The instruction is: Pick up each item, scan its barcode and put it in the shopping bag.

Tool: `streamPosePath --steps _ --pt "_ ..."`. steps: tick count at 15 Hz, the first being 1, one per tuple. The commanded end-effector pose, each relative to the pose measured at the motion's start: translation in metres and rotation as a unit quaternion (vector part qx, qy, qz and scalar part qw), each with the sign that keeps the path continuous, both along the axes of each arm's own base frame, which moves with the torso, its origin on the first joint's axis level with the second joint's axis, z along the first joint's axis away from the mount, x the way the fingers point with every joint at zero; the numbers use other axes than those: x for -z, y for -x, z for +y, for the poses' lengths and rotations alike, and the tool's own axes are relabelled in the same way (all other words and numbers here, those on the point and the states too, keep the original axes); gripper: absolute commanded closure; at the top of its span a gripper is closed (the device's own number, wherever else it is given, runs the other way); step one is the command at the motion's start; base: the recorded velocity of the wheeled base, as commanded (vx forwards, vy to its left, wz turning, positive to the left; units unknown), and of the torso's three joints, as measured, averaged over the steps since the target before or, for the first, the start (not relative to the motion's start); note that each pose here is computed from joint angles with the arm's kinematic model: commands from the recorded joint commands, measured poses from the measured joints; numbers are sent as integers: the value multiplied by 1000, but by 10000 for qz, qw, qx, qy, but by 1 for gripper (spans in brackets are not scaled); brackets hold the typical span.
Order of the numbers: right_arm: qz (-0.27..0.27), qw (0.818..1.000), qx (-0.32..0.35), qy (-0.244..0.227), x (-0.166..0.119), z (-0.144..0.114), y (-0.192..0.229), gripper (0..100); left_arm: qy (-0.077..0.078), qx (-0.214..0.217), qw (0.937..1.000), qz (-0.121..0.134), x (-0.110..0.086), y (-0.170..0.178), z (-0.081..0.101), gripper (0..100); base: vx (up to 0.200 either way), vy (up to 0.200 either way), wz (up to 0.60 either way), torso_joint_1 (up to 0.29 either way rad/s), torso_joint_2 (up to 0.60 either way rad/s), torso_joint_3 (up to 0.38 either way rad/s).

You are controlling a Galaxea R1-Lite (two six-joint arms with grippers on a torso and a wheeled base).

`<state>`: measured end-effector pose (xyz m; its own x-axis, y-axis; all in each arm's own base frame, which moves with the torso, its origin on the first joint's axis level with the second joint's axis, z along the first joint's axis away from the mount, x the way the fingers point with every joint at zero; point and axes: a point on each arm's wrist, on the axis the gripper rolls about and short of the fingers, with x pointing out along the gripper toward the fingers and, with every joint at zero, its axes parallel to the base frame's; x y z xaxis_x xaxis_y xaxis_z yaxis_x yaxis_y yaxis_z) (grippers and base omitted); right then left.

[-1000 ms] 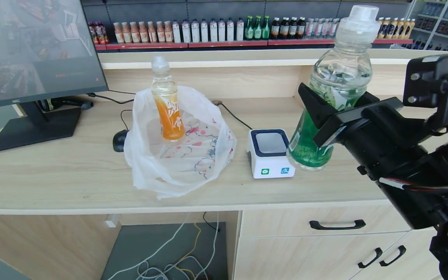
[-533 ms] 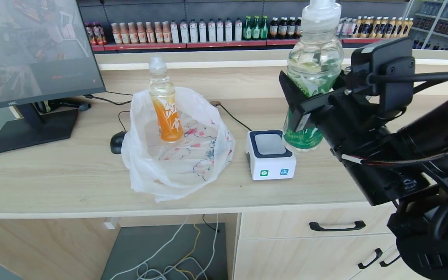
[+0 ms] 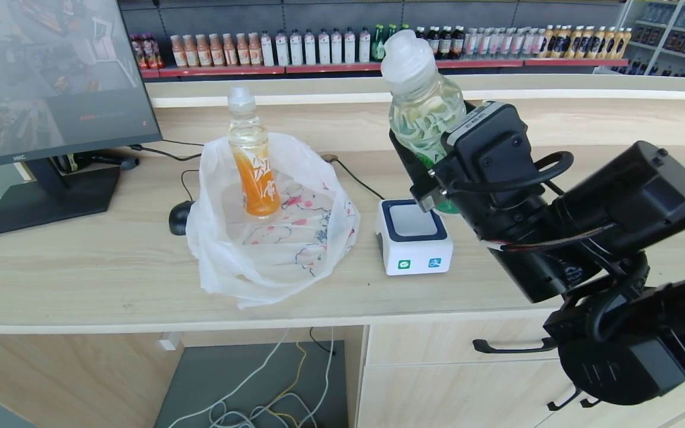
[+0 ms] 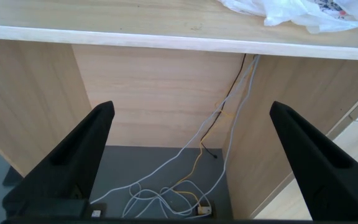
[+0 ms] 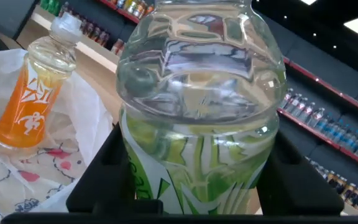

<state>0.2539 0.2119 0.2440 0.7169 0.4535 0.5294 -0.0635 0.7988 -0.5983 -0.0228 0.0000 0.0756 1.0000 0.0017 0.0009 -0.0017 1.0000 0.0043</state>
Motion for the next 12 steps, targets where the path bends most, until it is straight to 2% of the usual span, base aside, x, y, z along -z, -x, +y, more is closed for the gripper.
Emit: streamPosePath --steps 1,5,9,12 --pt "-24 9998 -33 196 5 0 -2 100 -2 1 10000 -3 0 0 0 0 0 0 0 0 0 0" --pt "-107 9959 -337 833 8 -1 -4 100 -2 1 10000 -3 0 0 0 0 0 0 0 0 0 0" --pt "-188 9857 -762 1493 -8 -16 -13 100 -2 1 10000 -3 0 0 0 0 0 0 0 0 0 0" --pt "-203 9782 -1083 1761 -8 -21 -21 100 -2 1 10000 -3 0 0 0 0 0 0 0 0 0 0"
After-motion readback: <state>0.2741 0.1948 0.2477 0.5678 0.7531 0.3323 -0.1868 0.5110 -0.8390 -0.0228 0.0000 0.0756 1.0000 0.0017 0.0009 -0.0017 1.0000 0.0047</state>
